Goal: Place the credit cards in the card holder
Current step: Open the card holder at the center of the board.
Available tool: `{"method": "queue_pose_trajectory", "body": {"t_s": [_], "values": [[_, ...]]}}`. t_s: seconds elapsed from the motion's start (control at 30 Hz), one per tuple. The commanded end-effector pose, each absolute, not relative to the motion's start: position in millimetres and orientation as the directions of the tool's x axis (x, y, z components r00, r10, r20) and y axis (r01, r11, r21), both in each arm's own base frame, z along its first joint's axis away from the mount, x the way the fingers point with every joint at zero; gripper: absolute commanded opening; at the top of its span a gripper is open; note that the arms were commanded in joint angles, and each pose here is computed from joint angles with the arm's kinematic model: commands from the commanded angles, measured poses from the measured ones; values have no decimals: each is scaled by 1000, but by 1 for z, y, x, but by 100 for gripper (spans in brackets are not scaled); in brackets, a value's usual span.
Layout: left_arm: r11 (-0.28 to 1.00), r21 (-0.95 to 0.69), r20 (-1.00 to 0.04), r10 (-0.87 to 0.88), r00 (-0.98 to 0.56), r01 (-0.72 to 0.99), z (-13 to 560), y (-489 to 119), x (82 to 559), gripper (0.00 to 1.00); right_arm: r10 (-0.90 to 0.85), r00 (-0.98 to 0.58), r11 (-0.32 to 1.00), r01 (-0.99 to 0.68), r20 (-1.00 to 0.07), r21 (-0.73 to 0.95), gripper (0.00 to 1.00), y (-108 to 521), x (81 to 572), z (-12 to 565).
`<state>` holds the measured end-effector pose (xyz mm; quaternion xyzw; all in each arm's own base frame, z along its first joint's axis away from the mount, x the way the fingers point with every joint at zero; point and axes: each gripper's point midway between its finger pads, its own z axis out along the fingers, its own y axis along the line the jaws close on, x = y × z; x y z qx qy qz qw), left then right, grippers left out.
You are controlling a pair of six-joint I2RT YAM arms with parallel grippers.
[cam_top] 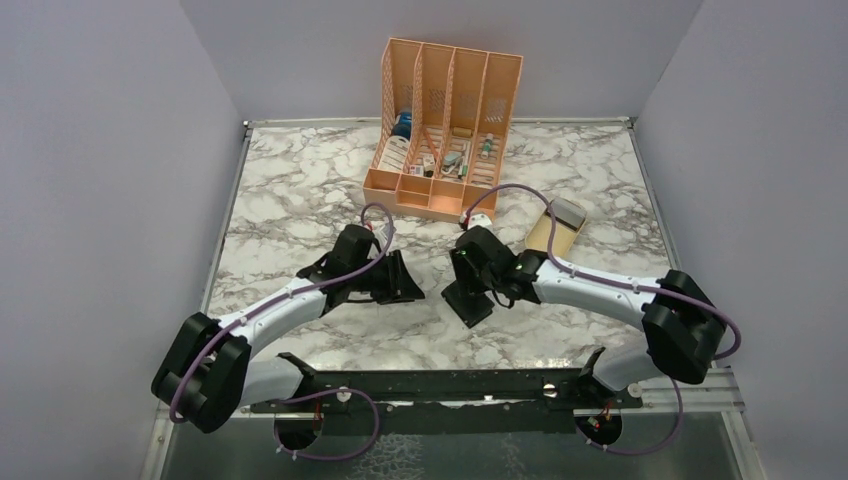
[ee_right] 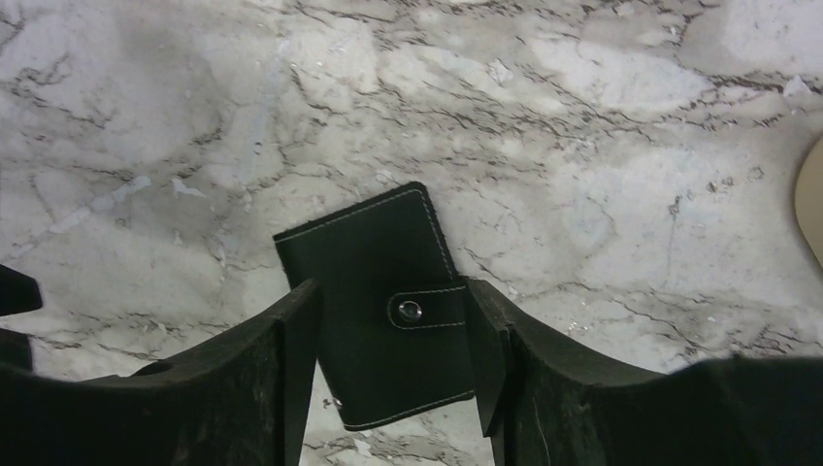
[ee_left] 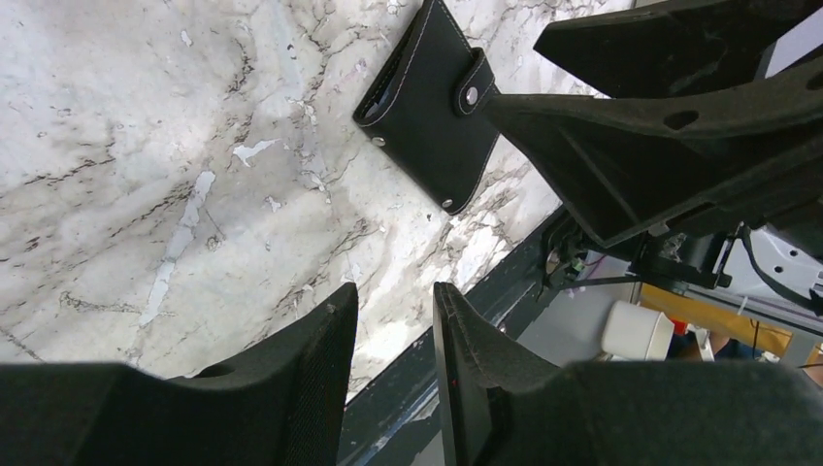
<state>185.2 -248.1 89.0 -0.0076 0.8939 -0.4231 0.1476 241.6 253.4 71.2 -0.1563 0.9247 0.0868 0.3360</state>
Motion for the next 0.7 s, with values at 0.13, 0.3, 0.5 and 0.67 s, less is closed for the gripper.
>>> {"method": "queue_pose_trajectory", "body": {"t_s": [0.13, 0.3, 0.5, 0.67], "values": [[696, -693, -369, -118, -922, 188, 102, -245, 211, 38, -191, -790, 918, -354, -583, 179, 62, 245, 222, 55], [713, -677, -375, -120, -919, 183, 105, -235, 224, 38, -190, -816, 915, -349, -546, 202, 64, 243, 211, 40], [723, -666, -383, -121, -916, 182, 109, -221, 232, 38, -201, -827, 861, -405, -525, 308, 64, 260, 196, 39], [665, -726, -326, -111, -939, 174, 102, -229, 220, 39, -146, -841, 764, -431, -521, 480, 60, 291, 186, 54]]}}
